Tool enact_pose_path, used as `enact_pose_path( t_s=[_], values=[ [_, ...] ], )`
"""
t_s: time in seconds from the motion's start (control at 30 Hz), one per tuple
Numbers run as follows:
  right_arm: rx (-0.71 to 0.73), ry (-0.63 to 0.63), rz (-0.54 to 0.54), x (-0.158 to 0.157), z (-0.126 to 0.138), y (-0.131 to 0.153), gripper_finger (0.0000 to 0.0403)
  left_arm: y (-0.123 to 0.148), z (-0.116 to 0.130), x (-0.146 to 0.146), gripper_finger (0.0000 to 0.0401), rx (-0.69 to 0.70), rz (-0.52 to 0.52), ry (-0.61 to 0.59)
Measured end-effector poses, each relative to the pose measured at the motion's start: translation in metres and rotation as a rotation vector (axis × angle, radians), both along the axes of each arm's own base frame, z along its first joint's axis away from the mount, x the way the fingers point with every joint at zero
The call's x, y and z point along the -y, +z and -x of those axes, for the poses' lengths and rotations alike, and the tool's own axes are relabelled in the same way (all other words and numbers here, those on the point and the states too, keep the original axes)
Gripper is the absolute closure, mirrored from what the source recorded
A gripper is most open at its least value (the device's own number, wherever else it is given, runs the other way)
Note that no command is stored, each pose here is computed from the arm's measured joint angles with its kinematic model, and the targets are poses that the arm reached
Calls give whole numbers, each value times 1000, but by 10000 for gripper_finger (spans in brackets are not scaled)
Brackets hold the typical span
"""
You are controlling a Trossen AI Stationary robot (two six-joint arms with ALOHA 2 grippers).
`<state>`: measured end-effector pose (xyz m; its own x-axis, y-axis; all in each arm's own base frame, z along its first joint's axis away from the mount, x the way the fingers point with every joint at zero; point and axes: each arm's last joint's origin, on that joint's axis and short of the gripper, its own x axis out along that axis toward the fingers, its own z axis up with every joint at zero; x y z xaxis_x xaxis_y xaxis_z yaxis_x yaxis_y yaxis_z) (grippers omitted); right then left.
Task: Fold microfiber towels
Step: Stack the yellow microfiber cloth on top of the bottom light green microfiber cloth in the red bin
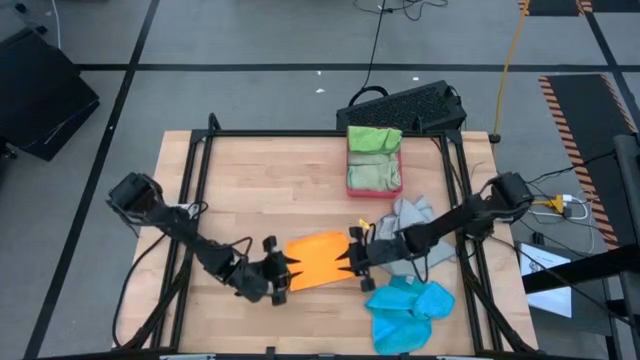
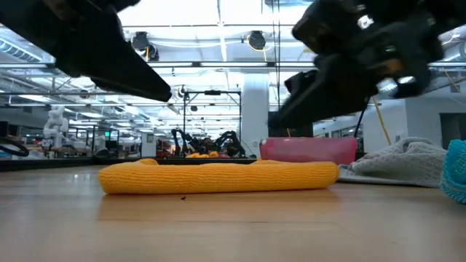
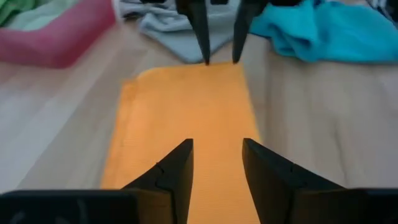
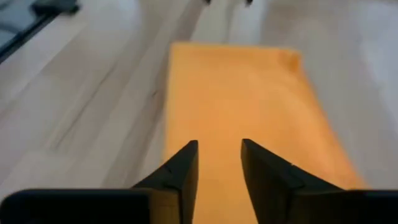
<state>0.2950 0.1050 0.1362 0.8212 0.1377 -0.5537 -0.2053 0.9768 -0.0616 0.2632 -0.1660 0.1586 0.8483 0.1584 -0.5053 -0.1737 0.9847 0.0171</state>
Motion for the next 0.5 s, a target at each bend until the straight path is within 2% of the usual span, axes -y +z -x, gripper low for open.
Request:
enact_pose_path(
  t_s=[0.23,0.37,0.5],
  values=[
    [-26,65,32,-23,10,-6,223,-6,-10,31,250,-21,-48,-108],
    [-7,67,52,-30,9,-13,203,-22,-16,43,210,-60,-53,-130],
    [-5,48,68,-31,6,-27,200,-44,-19,45,162,-129,-66,-104]
  ],
)
